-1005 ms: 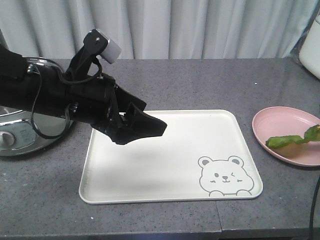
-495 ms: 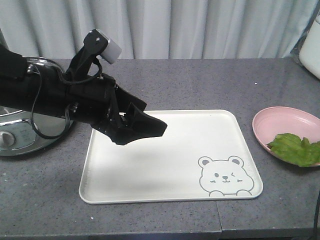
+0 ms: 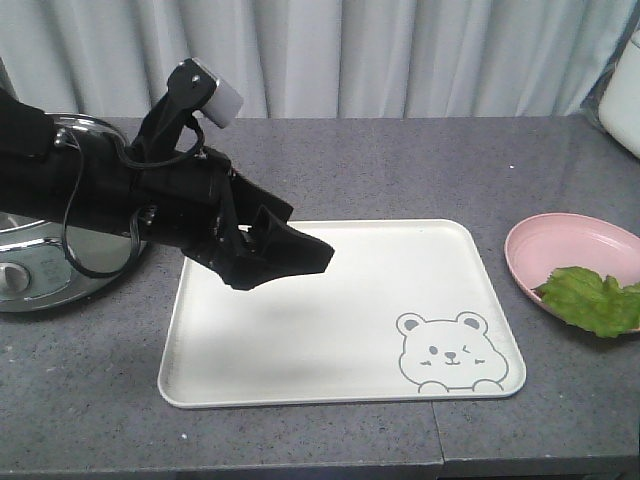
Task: Transfer vegetables to tray and serve
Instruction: 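Lower the right gripper to the plate rim and grasp it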
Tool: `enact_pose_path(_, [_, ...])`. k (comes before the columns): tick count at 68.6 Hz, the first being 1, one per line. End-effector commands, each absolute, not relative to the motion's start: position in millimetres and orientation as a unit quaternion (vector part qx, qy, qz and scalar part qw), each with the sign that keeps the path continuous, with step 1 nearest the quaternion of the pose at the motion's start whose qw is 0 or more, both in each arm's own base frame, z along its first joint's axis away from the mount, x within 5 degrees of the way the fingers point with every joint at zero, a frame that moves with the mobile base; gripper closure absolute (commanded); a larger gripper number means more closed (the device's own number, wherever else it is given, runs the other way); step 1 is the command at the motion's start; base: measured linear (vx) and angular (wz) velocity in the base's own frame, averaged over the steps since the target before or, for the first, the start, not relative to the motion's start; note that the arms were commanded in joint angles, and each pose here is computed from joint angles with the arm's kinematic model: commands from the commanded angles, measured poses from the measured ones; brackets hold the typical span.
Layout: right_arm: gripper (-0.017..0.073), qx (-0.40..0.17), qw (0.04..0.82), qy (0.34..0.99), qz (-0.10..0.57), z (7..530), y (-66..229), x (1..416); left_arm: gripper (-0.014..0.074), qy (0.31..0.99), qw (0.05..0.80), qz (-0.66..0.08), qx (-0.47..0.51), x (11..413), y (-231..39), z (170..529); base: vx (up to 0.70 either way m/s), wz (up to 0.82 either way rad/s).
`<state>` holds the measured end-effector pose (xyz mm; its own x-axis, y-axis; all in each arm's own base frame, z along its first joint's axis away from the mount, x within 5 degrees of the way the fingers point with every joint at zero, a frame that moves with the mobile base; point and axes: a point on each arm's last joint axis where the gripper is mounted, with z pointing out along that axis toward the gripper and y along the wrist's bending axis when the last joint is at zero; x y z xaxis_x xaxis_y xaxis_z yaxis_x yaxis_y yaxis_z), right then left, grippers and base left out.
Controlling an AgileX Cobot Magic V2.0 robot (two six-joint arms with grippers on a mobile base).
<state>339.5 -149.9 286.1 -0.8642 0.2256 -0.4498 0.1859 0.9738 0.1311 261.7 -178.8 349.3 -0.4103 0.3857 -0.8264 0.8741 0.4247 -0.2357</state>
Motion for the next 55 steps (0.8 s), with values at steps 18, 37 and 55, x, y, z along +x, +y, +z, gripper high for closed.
enact_pose_path(18, [0.0188,0.065,0.236,0.967,0.070,281,-161,369,0.0028,0.748,0.389,-0.362,0.397,256,-178,373,0.00,0.00])
enact_pose_path(37, [0.0215,0.064,0.228,0.969,0.073,259,-166,379,0.0028,0.748,0.389,-0.362,0.397,256,-178,373,0.00,0.00])
enact_pose_path(55, [0.0283,0.065,0.224,0.970,0.074,251,-168,382,0.0028,0.748,0.389,-0.362,0.397,256,-178,373,0.00,0.00])
